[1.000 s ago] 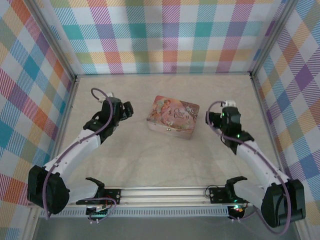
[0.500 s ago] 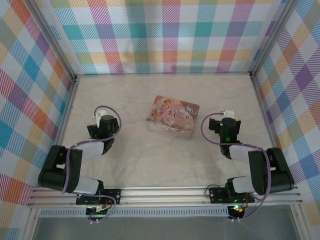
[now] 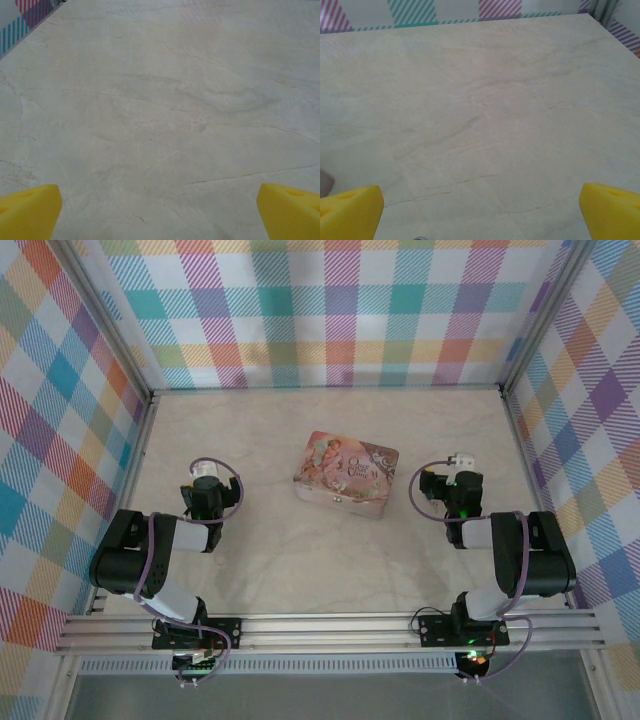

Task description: Unlock the padlock with the key

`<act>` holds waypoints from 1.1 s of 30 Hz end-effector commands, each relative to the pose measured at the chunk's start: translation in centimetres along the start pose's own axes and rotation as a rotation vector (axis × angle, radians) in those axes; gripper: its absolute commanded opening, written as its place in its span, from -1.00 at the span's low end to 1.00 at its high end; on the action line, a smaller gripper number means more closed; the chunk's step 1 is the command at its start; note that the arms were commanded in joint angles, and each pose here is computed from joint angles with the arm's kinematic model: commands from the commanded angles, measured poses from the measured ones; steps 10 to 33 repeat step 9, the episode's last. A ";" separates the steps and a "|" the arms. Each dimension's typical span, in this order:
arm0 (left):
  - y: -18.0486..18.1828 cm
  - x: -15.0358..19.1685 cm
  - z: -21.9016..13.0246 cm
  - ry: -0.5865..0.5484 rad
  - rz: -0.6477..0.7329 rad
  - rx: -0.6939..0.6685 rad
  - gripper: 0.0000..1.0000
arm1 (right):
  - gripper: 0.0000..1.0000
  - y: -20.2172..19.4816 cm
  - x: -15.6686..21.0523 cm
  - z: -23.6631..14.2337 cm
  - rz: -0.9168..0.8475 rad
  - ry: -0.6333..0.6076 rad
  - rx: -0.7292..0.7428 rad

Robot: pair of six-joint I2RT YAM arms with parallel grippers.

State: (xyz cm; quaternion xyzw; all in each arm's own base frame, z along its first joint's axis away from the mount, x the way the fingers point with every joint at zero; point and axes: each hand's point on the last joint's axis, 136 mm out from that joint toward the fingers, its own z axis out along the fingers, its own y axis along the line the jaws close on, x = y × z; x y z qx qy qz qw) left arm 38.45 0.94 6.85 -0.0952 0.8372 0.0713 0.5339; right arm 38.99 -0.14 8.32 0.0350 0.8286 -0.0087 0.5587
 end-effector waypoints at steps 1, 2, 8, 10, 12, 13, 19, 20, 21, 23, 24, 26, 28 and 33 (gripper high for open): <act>-0.2 -1.7 0.0 -0.056 -0.012 0.017 0.99 | 0.99 0.9 -1.2 0.2 0.006 -0.028 -0.042; -0.2 -1.6 0.0 -0.052 -0.013 0.017 0.99 | 0.99 0.9 -1.1 0.2 0.006 -0.023 -0.041; -0.2 -1.6 0.0 -0.052 -0.013 0.017 0.99 | 0.99 0.9 -1.1 0.3 0.010 -0.019 -0.049; -0.2 -1.6 0.0 -0.052 -0.010 0.018 0.99 | 0.99 0.9 -1.1 0.2 0.009 -0.022 -0.051; -0.2 -1.6 0.0 -0.052 -0.010 0.018 0.99 | 0.99 0.9 -1.1 0.2 0.009 -0.022 -0.051; -0.2 -1.6 0.0 -0.052 -0.010 0.018 0.99 | 0.99 0.9 -1.1 0.2 0.009 -0.022 -0.051; -0.2 -1.6 0.0 -0.052 -0.010 0.018 0.99 | 0.99 0.9 -1.1 0.2 0.009 -0.022 -0.051; -0.2 -1.6 0.0 -0.052 -0.010 0.018 0.99 | 0.99 0.9 -1.1 0.2 0.009 -0.022 -0.051; -0.2 -1.6 0.0 -0.052 -0.010 0.018 0.99 | 0.99 0.9 -1.1 0.2 0.009 -0.022 -0.051; -0.2 -1.6 0.0 -0.052 -0.010 0.018 0.99 | 0.99 0.9 -1.1 0.2 0.009 -0.022 -0.051; -0.2 -1.6 0.0 -0.052 -0.010 0.018 0.99 | 0.99 0.9 -1.1 0.2 0.009 -0.022 -0.051; -0.2 -1.6 0.0 -0.052 -0.010 0.018 0.99 | 0.99 0.9 -1.1 0.2 0.009 -0.022 -0.051; -0.2 -1.6 0.0 -0.052 -0.010 0.018 0.99 | 0.99 0.9 -1.1 0.2 0.009 -0.022 -0.051; -0.2 -1.6 0.0 -0.052 -0.010 0.018 0.99 | 0.99 0.9 -1.1 0.2 0.009 -0.022 -0.051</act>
